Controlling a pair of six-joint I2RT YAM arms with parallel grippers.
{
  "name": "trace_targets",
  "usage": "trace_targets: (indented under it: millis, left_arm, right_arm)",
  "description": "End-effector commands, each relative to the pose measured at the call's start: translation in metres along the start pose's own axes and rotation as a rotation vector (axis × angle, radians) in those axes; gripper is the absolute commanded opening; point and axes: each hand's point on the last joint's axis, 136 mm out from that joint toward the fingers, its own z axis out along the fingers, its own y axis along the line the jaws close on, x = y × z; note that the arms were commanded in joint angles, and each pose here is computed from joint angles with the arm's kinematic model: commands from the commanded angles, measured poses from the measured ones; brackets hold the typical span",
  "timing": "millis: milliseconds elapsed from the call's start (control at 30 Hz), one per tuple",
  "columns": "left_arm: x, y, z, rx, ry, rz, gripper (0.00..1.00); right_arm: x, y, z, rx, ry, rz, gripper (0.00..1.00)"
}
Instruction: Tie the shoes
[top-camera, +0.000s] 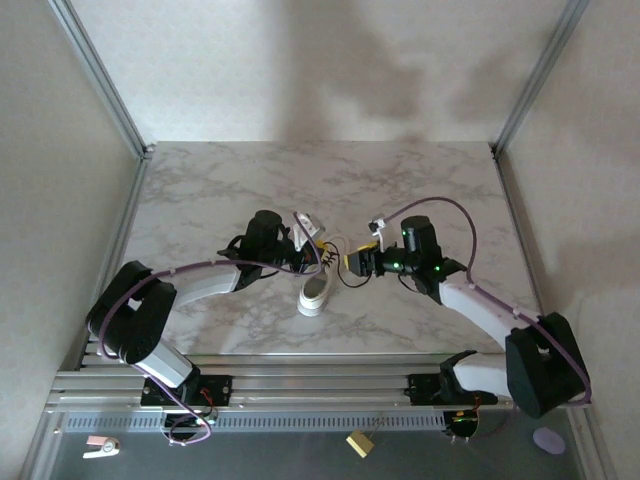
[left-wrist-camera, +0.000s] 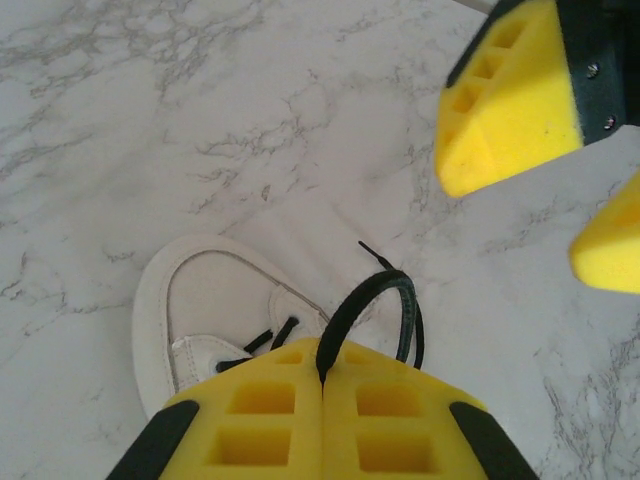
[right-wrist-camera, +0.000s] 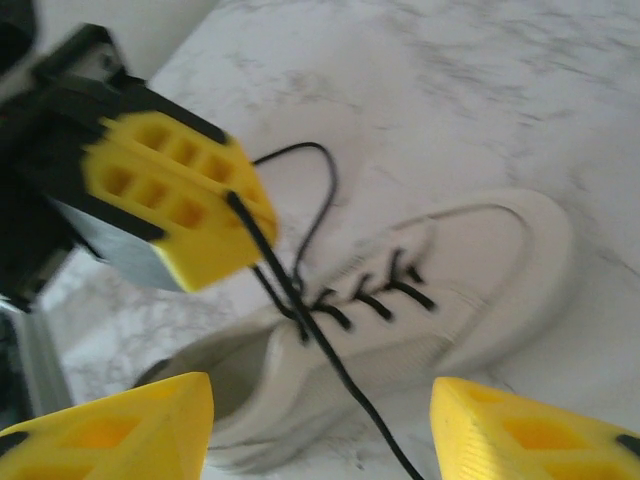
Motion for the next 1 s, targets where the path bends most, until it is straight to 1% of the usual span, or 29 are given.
trace_targets:
  millis: [0, 167, 267, 633, 967]
  left_arm:
    - [-0.006, -0.003, 0.002, 0.042, -0.004, 0.008, 0.0]
    - [-0.005, -0.002, 0.004, 0.046, 0.001, 0.01, 0.0]
    - [-0.005, -0.001, 0.004, 0.045, 0.001, 0.011, 0.0]
    - [-0.003, -0.002, 0.004, 0.048, 0.007, 0.016, 0.0]
    - [-0.006, -0.001, 0.005, 0.047, 0.005, 0.022, 0.0]
  right_arm:
    - [-0.025, 0.025, 0.004, -0.157, -0.029, -0.118, 0.61]
    - [-0.031, 0.021, 0.019, -0.193, 0.032, -0.136, 0.59]
    - [-0.03, 0.018, 0.026, -0.21, 0.069, -0.135, 0.54]
    - [-0.026, 0.012, 0.039, -0.229, 0.123, -0.115, 0.41]
    - [-0.024, 0.009, 0.043, -0.237, 0.141, -0.102, 0.22]
